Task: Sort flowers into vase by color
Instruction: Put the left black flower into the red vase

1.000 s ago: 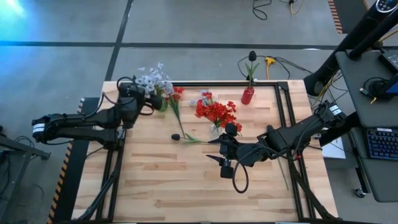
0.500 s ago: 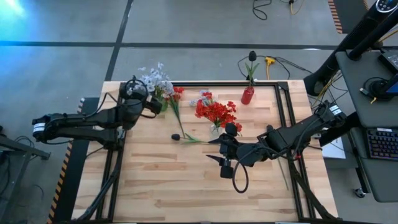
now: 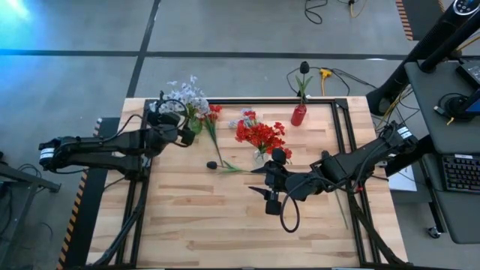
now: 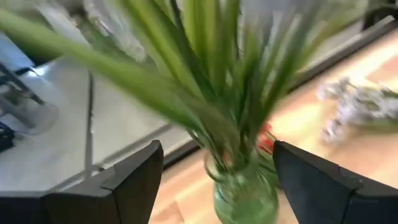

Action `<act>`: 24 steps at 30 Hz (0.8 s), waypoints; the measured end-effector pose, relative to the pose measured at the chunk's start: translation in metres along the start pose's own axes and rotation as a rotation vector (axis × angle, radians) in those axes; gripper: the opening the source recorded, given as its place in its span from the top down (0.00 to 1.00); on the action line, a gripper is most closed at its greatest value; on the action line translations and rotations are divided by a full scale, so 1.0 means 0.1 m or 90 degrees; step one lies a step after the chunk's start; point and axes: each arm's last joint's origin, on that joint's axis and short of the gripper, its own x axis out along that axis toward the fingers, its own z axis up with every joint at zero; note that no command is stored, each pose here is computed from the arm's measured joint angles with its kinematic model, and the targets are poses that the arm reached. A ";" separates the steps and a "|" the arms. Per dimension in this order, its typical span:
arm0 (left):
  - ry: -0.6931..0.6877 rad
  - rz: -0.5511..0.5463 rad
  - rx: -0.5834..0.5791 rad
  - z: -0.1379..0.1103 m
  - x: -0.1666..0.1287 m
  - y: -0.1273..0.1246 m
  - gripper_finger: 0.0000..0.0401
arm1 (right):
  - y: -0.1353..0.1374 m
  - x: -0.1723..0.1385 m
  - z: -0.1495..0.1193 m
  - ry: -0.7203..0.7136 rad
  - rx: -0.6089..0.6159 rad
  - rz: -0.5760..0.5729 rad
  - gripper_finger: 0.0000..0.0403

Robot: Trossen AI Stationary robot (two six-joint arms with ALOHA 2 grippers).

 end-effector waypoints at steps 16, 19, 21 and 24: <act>0.134 -0.095 -0.043 -0.18 -0.03 0.01 0.29 | -0.01 0.00 -0.02 0.014 0.028 -0.003 0.46; 0.164 -0.106 -0.051 -0.18 -0.05 0.03 0.29 | -0.02 -0.01 -0.06 0.039 0.045 -0.009 0.46; 0.179 -0.110 -0.054 -0.17 -0.07 0.04 0.29 | -0.03 -0.02 -0.09 0.056 0.063 -0.015 0.46; 0.189 -0.107 -0.059 -0.12 -0.11 0.06 0.29 | -0.05 -0.05 -0.12 0.088 0.083 -0.026 0.46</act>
